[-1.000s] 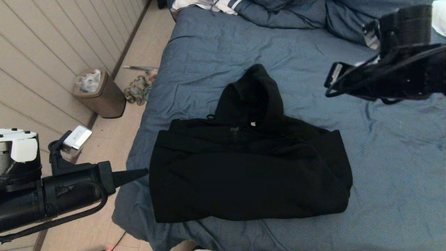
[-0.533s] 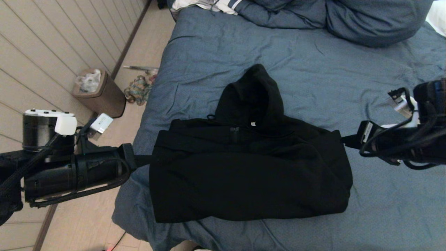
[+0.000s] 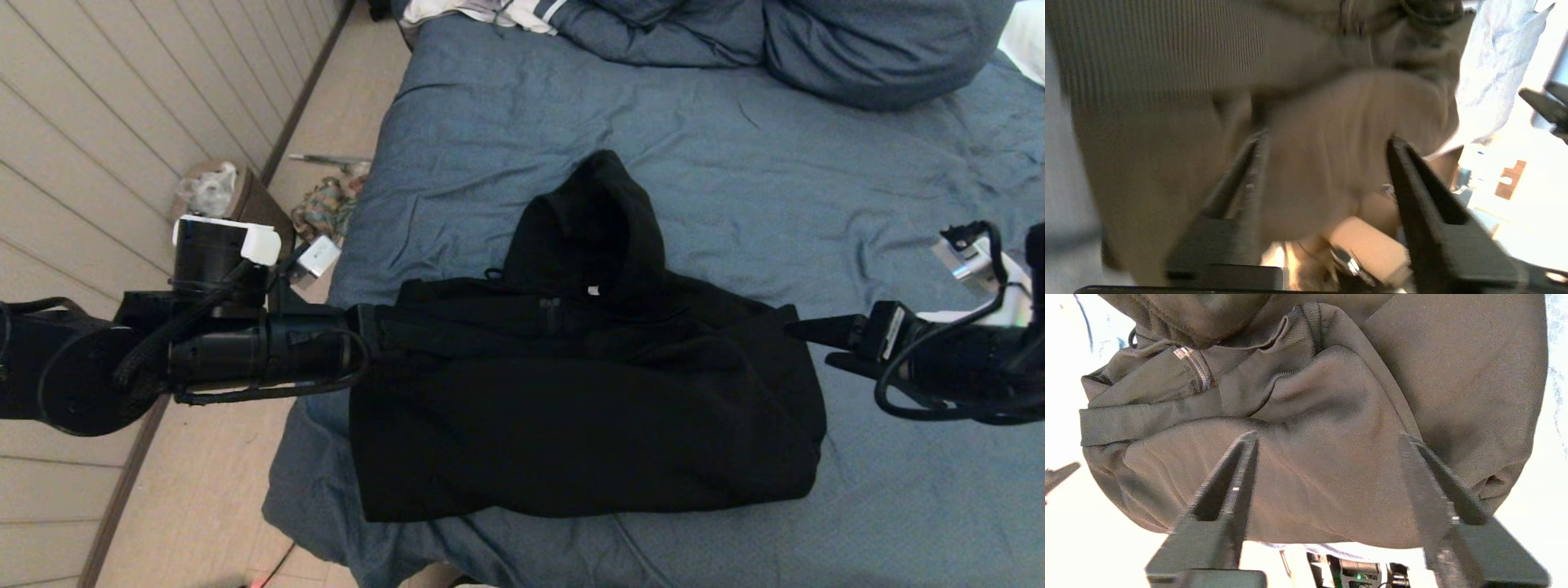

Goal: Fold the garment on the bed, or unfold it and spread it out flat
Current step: Unfold the black sweatshirt

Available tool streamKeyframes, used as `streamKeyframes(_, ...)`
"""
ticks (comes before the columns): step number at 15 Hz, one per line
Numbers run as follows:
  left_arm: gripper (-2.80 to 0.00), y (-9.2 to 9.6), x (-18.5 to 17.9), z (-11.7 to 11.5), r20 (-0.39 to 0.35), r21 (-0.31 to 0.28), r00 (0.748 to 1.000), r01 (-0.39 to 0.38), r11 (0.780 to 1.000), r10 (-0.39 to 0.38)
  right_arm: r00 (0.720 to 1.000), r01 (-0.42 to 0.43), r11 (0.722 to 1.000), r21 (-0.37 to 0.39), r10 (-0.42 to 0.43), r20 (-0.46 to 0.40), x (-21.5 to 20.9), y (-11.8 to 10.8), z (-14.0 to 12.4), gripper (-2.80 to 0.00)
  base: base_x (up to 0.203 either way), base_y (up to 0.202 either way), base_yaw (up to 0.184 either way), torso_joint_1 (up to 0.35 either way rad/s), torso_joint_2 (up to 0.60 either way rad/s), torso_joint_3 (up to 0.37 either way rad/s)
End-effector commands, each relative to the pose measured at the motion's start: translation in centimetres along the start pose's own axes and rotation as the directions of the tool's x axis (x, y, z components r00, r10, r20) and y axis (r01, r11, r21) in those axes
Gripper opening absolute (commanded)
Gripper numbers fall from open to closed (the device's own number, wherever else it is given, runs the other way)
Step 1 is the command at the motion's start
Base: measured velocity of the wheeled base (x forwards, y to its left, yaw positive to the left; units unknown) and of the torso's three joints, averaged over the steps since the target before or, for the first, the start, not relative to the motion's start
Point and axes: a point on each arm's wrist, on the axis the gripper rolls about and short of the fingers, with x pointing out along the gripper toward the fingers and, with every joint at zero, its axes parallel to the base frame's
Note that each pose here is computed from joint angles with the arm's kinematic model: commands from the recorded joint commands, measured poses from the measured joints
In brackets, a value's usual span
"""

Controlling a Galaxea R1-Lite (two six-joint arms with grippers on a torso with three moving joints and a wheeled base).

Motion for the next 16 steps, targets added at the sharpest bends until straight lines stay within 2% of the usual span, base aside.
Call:
streamKeyframes(1,0.00,1.4,2.3,-0.5,-0.023,0.017,1.000,-0.005,1.000,0.006,1.000,0.000,1.000,0.003,0.000,-0.011,0.1,-0.1,-0.3,0.00,0.000,0.000,0.000,0.000,0.00,0.000)
streamKeyframes(2,0.00,1.8,2.7,-0.6,-0.027,0.057,1.000,-0.010,0.998,0.011,1.000,-0.003,1.000,0.001,0.003,-0.014,0.1,0.0,-0.4,0.00,0.000,0.000,0.000,0.000,0.00,0.000)
streamKeyframes(5,0.00,2.2,2.5,0.1,0.010,0.068,0.999,-0.032,0.997,0.032,1.000,-0.009,1.000,0.004,0.009,-0.019,0.1,-0.1,-0.4,0.00,0.000,0.000,0.000,0.000,0.00,0.000)
streamKeyframes(9,0.00,4.3,0.0,2.7,0.121,0.047,0.988,-0.103,0.994,0.097,0.999,-0.020,1.000,0.007,0.020,-0.030,0.2,-0.2,-0.4,0.00,0.000,0.000,0.000,0.000,0.00,0.000)
streamKeyframes(13,0.00,5.8,0.5,2.5,0.108,0.019,0.986,-0.132,0.991,0.129,0.999,-0.019,1.000,0.006,0.019,-0.033,0.3,-0.3,-0.5,0.00,0.000,0.000,0.000,0.000,0.00,0.000)
streamKeyframes(15,0.00,6.9,0.2,3.4,0.149,0.016,0.979,-0.141,0.990,0.137,0.999,-0.020,1.000,0.004,0.020,-0.031,0.2,-0.2,-0.5,0.00,0.000,0.000,0.000,0.000,0.00,0.000)
streamKeyframes(16,0.00,7.0,0.2,3.2,0.146,0.014,0.980,-0.141,0.990,0.137,0.999,-0.019,1.000,0.004,0.019,-0.031,0.2,-0.2,-0.5,0.00,0.000,0.000,0.000,0.000,0.00,0.000)
